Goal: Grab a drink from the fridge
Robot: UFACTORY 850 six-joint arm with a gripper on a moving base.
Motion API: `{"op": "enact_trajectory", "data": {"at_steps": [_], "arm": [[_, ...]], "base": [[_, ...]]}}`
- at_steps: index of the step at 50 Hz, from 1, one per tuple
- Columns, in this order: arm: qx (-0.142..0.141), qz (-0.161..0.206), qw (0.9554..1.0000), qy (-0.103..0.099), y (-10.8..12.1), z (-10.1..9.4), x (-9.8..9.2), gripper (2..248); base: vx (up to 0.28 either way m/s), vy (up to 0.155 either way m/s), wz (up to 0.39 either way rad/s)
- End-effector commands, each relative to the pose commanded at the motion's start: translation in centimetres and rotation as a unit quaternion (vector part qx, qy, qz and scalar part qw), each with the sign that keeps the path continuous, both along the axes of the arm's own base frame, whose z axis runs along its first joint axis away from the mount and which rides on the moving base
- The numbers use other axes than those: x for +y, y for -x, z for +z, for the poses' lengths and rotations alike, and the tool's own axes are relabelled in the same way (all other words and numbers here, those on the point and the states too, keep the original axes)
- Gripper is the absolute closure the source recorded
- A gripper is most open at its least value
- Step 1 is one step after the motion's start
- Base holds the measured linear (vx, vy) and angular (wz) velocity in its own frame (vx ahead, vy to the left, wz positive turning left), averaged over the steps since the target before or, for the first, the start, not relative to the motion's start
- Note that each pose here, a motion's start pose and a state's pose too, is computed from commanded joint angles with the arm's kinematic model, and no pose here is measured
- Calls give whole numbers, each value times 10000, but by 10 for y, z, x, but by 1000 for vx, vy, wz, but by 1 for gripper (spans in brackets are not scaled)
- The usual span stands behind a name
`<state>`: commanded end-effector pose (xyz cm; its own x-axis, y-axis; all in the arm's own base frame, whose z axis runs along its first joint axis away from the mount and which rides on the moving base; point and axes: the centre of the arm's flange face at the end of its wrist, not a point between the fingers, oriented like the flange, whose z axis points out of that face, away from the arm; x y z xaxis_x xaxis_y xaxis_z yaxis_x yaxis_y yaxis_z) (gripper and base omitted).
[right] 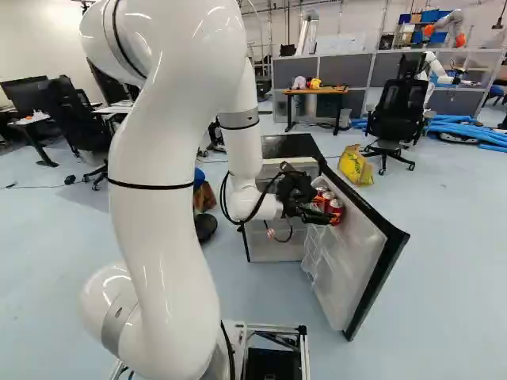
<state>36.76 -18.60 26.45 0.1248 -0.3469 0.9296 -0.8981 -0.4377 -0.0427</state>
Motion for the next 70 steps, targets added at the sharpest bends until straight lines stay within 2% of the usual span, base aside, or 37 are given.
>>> {"op": "enact_trajectory", "data": {"at_steps": [12,31,70], "arm": [[-8,93,10000,11,-3,0,-3,82],[5,37,10000,7,3,0,-7,82],[74,-11,9999,-134,5,-2,-10,82]], "base": [[0,0,0],[0,0,0],[0,0,0]]}}
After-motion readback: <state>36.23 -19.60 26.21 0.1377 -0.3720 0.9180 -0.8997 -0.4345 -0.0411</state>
